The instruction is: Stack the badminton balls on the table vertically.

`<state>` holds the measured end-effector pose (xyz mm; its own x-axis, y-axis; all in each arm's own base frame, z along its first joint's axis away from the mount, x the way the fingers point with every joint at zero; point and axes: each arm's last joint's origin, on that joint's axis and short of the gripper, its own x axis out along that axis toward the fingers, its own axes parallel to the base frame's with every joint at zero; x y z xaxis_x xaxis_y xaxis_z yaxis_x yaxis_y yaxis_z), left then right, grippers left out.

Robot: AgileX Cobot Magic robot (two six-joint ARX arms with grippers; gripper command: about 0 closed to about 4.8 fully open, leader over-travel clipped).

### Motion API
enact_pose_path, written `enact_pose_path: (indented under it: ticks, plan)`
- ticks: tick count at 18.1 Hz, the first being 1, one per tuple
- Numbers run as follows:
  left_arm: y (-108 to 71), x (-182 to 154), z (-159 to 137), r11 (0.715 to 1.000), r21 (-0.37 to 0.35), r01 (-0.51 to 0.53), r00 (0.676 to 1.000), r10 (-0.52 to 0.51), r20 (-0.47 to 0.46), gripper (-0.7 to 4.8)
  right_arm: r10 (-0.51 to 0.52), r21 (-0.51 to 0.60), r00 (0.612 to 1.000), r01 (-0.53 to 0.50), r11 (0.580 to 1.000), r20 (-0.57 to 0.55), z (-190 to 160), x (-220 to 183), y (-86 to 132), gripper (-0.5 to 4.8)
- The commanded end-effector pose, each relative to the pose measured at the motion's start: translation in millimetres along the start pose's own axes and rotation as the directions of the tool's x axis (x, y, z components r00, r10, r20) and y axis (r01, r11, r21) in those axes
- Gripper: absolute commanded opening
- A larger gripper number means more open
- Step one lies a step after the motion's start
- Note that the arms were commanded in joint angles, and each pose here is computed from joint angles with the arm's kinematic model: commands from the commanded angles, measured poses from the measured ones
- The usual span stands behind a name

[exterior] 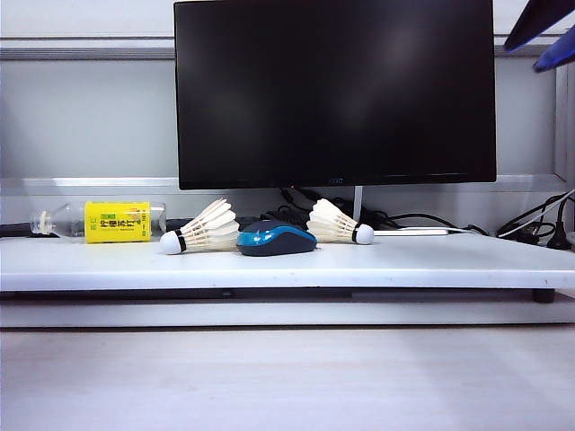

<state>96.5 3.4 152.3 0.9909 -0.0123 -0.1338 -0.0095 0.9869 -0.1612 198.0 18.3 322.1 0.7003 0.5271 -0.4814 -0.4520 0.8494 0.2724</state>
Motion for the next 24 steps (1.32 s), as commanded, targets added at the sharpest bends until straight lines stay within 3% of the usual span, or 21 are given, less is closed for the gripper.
enact_pose_path:
  ticks: [1, 2, 7, 11, 13, 15, 17, 20, 22, 24]
  plan:
    - [0.0, 0, 1, 1.0, 0.012, -0.001, 1.0, 0.001, 0.014, -0.05, 0.018, -0.036, 1.0, -0.017, 0.999, 0.024, 6, 7, 0, 2.14]
    - [0.1, 0, 3, 0.998, 0.055, -0.013, 0.999, 0.011, 0.035, -0.05, 0.023, -0.041, 0.999, -0.022, 0.999, 0.024, 6, 10, 0, 2.14]
    - [0.0, 0, 4, 0.999, 0.038, -0.013, 0.999, 0.011, 0.045, -0.05, 0.027, -0.047, 0.999, -0.026, 0.999, 0.018, 6, 12, -1, 2.12]
    - [-2.1, 0, 5, 0.982, -0.178, 0.059, 0.997, -0.05, 0.056, -0.05, 0.027, -0.047, 0.999, -0.026, 0.999, 0.018, 6, 12, -1, 2.12]
    - [-4.3, -1, 7, 0.953, -0.271, 0.134, 0.99, -0.119, 0.072, -0.05, 0.027, -0.046, 1.0, -0.026, 0.999, 0.016, 6, 13, -1, 2.12]
    - [-8.0, -1, 9, 0.93, -0.27, 0.248, 0.969, -0.237, 0.072, -0.05, 0.028, -0.053, 1.0, -0.027, 0.998, 0.012, 6, 14, -1, 2.12]
    - [-12.4, -3, 12, 0.891, -0.245, 0.382, 0.924, -0.374, 0.082, -0.05, 0.028, -0.057, 1.0, -0.027, 0.998, 0.009, 5, 14, -1, 2.12]
    - [-17.0, -6, 19, 0.841, -0.181, 0.511, 0.86, -0.494, 0.132, 0.0, 0.028, -0.054, 1.0, -0.027, 0.998, 0.004, 5, 14, -2, 2.12]
    - [-18.5, -8, 23, 0.825, -0.152, 0.545, 0.838, -0.528, 0.14, 0.5, 0.039, -0.046, 0.999, -0.039, 0.998, -0.008, 4, 17, -3, 2.12]
    - [-18.9, -8, 24, 0.821, -0.152, 0.55, 0.834, -0.532, 0.143, 0.53, 0.052, -0.029, 0.998, -0.053, 0.998, -0.037, 2, 21, -5, 2.12]
